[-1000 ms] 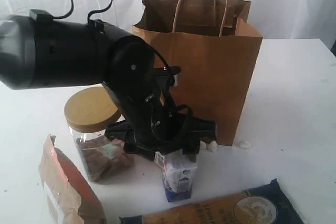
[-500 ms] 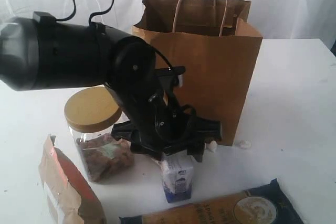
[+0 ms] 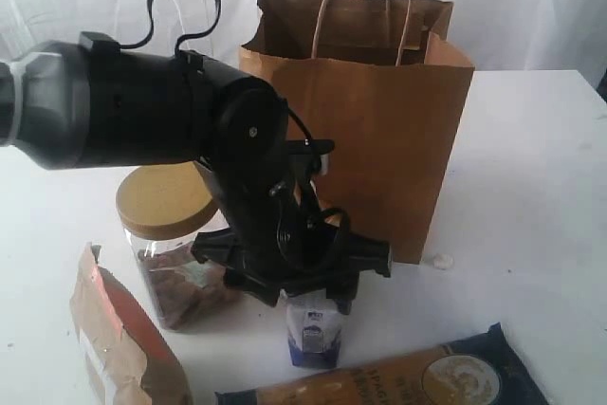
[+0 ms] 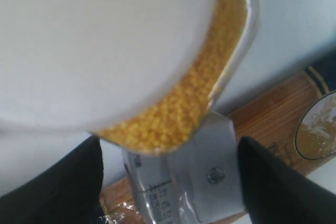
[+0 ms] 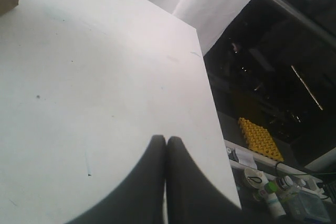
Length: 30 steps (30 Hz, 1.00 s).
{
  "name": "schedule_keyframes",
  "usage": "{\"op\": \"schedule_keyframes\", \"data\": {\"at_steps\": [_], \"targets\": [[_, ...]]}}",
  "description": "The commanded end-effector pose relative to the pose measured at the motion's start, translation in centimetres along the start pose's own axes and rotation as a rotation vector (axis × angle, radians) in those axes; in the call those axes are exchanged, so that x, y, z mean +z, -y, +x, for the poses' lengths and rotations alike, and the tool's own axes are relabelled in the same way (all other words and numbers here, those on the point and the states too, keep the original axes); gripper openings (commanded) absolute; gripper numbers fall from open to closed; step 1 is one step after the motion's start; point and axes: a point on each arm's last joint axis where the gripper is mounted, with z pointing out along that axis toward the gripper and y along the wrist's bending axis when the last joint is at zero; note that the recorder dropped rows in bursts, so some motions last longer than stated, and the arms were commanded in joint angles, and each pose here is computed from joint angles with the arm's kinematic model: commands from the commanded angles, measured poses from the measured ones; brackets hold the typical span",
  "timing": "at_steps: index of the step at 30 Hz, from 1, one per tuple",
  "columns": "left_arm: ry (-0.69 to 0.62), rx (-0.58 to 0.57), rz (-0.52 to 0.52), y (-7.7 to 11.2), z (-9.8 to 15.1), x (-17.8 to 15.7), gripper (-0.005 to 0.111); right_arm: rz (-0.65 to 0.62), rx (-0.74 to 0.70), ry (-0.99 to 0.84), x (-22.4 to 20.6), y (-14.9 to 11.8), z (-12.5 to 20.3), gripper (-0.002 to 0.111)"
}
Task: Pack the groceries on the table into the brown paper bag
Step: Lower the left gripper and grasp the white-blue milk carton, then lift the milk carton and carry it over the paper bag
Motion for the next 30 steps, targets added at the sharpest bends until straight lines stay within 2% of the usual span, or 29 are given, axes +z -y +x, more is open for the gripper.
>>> {"op": "schedule_keyframes", "data": {"at_steps": [1,3,7,10,17,24,30], "targets": [[-0.019,0.016,-0.016,-0.2,0.1,-0.1,0.063,0.004,-0.001,0.005,0.0,0.0,0.0,0.000],[-0.022,0.018,-0.018,-0.2,0.2,-0.1,0.051,0.004,-0.001,0.005,0.0,0.0,0.0,0.000],[-0.022,0.019,-0.020,-0.2,0.2,-0.1,0.018,0.004,-0.001,0.005,0.0,0.0,0.0,0.000],[-0.025,0.046,-0.022,-0.2,0.2,-0.1,0.000,0.004,-0.001,0.005,0.0,0.0,0.0,0.000],[-0.068,0.102,-0.039,0.3,-0.2,-1.7,0.000,0.004,-0.001,0.005,0.0,0.0,0.0,0.000],[-0.089,0.233,-0.027,1.7,-0.9,-6.6,0.000,0.004,-0.001,0.005,0.0,0.0,0.0,0.000],[-0.131,0.321,-0.029,2.0,-0.3,-10.9,0.000,0.004,-0.001,0.005,0.0,0.0,0.0,0.000]]}}
